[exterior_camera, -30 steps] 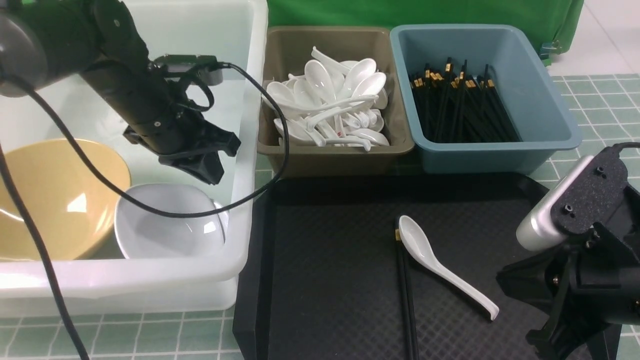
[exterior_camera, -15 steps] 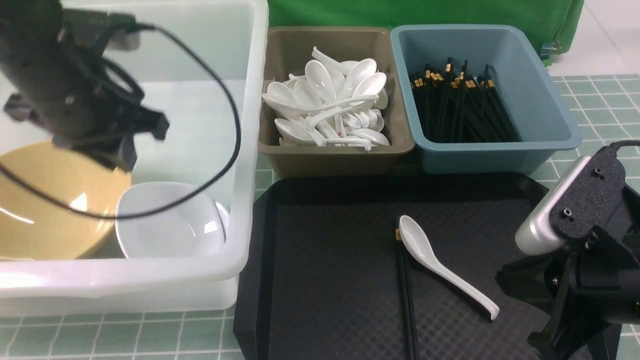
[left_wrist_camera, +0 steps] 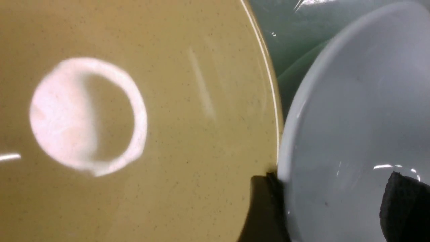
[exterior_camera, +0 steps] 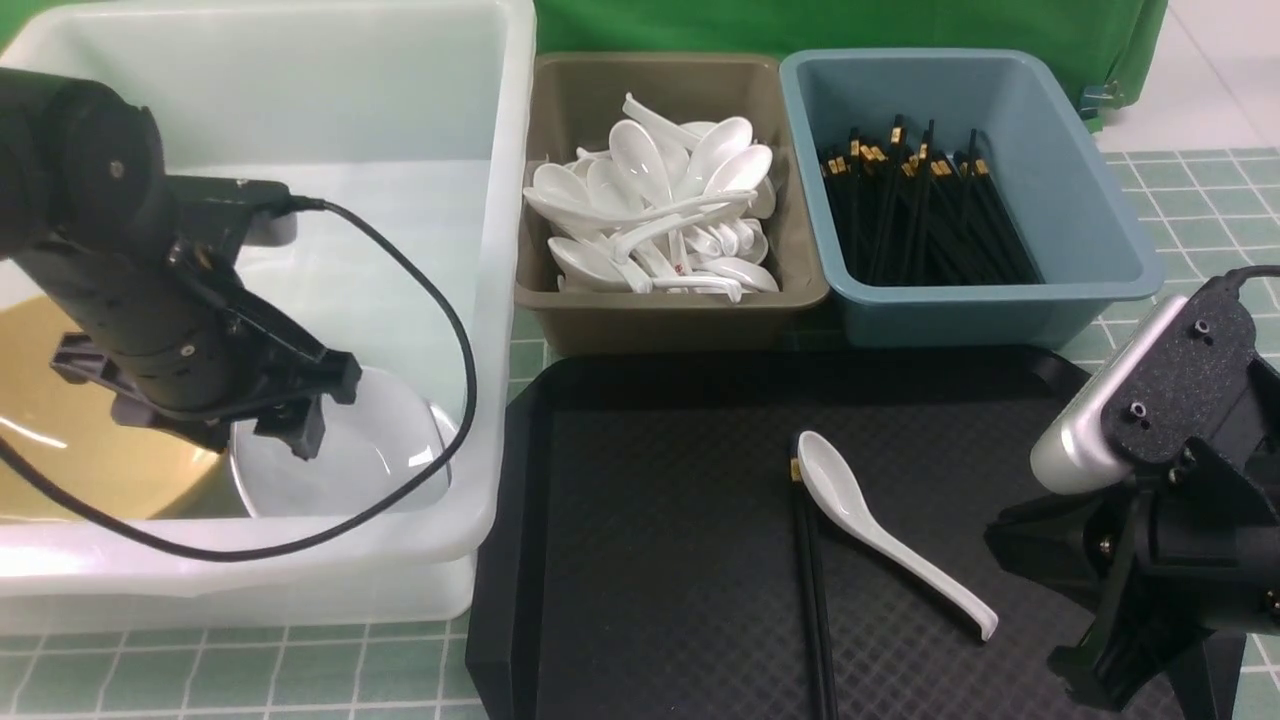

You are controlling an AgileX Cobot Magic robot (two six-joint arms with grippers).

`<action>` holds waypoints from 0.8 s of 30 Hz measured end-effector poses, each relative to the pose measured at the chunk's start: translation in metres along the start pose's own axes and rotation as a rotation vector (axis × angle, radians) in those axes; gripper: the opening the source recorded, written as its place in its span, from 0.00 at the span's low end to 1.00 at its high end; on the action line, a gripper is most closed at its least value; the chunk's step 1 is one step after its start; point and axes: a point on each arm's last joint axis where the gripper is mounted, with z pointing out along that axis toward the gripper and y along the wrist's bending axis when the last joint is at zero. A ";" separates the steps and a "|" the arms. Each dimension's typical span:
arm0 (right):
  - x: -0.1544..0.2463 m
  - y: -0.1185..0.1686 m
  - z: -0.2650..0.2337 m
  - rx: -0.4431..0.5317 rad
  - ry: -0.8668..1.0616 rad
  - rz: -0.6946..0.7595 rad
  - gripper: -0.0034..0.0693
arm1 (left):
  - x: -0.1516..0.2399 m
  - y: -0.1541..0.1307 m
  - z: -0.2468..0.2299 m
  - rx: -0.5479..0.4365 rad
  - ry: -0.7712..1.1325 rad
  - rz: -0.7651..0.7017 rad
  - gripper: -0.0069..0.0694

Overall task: On blue table put chopsticks spoon bowls plates into blue grey white boxes.
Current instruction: 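Reach down and grasp the white spoon resting in the bowl with the right gripper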

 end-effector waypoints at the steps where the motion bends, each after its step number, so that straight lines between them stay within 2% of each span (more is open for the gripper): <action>1: 0.000 0.000 0.000 0.000 0.000 0.000 0.21 | 0.000 0.000 0.001 -0.001 0.001 0.001 0.52; 8: 0.000 0.000 0.000 0.000 0.000 0.000 0.22 | -0.003 0.000 0.012 -0.003 0.019 0.013 0.16; 10: 0.000 0.000 0.000 0.000 0.000 0.000 0.22 | -0.004 0.000 0.009 -0.001 -0.005 0.027 0.11; 17: 0.000 0.000 0.000 -0.001 0.000 0.001 0.23 | -0.007 -0.001 -0.012 0.020 -0.078 0.021 0.10; 21: -0.001 0.000 0.000 0.003 -0.010 0.001 0.23 | -0.012 -0.008 -0.022 0.101 -0.124 0.004 0.10; 24: -0.002 -0.001 0.000 0.008 -0.021 0.001 0.24 | -0.014 -0.009 -0.013 0.119 -0.102 0.017 0.10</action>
